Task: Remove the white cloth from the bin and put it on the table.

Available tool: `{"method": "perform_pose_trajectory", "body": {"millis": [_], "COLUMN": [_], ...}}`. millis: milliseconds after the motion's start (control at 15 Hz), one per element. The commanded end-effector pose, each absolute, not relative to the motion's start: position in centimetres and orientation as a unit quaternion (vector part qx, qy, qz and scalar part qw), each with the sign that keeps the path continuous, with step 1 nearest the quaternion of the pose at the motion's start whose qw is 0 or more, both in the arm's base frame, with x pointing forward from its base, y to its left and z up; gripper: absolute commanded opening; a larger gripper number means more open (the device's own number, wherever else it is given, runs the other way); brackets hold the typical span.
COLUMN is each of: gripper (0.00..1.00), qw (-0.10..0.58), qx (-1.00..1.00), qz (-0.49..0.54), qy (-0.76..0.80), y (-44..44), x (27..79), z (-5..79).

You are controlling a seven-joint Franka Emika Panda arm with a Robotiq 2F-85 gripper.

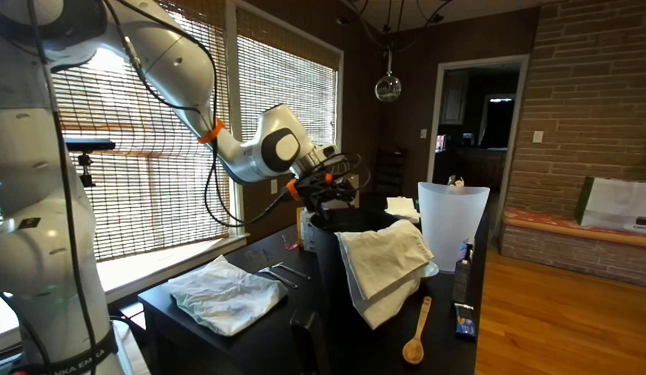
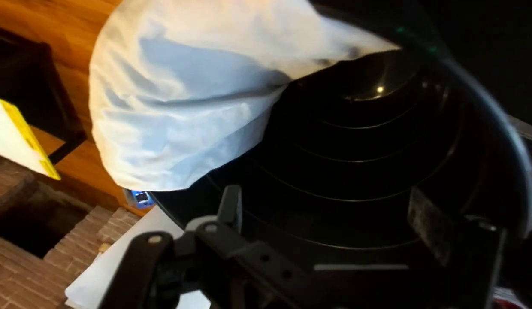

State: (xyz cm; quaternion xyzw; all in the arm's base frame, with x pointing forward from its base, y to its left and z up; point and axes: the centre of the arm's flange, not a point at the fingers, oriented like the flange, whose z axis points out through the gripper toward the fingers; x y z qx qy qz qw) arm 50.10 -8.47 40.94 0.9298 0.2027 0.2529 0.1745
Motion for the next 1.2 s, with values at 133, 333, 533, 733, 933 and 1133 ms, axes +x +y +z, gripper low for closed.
{"method": "perform_pose_trajectory", "body": {"millis": [133,333,533,733,933,1133], "gripper": [1.00,1.00,1.00,1.00,1.00,1.00], "qw": [0.271,0.307,0.315,0.284,0.249,0.242], "qx": [0.916,0.920,0.935,0.953,0.962,0.962], "qz": [0.248,0.214,0.153,0.107,0.096,0.106], "qy": [0.164,0.118,0.053,-0.011,-0.061,-0.072], "y": [-10.9,-12.1,-13.3,-14.6,-15.0,-14.3], "x": [55.3,56.5,56.9,57.2,57.4,57.7], "z": [39.6,40.4,40.4,40.3,40.5,40.5]}}
